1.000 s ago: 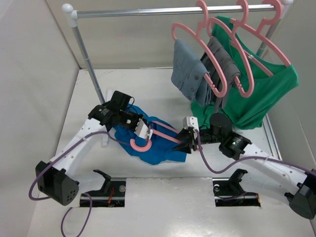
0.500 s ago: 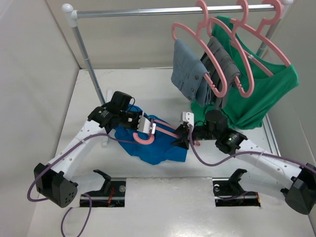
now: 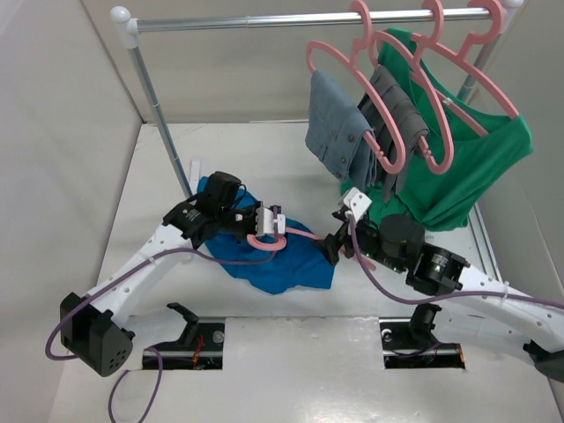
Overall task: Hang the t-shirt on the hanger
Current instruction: Place tshirt on hanger
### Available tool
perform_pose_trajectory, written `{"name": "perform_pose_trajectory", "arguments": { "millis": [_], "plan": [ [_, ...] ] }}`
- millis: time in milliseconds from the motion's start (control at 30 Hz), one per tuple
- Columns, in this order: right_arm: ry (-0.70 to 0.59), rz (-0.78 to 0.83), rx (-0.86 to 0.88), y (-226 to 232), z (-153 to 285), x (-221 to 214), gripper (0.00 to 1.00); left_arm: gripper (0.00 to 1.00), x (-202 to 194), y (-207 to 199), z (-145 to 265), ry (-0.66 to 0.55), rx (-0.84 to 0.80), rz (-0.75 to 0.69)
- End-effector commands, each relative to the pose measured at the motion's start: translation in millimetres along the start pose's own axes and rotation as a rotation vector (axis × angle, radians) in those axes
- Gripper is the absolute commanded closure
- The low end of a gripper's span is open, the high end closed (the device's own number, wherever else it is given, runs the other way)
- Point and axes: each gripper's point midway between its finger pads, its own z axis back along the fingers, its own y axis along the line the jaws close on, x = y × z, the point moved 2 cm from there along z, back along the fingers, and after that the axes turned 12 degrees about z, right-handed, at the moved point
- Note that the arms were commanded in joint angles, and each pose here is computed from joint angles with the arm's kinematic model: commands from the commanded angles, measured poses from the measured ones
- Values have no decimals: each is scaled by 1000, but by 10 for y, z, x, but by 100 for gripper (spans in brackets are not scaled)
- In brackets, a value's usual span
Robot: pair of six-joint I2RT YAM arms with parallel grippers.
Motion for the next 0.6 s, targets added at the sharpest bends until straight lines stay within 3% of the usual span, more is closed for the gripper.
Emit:
{"name": "perform_pose_trajectory", "arguments": {
  "millis": [0, 100, 300, 500, 567],
  "plan": [
    [53, -174, -399, -445, 285, 93, 13, 100, -63, -12, 71, -14, 40, 156],
    [112, -154, -445, -276, 366, 146, 13, 100, -77, 8, 83, -13, 47, 162],
    [106, -78, -573, -490, 414, 549, 4, 100, -267, -15, 65, 45, 42, 118],
    [65, -35, -326, -121, 169, 567, 4, 100, -226, 36, 84, 30, 80, 150],
    [94, -150, -292, 55, 86, 330, 8, 100, -228, 93, 128, 26, 103, 175]
  ]
}}
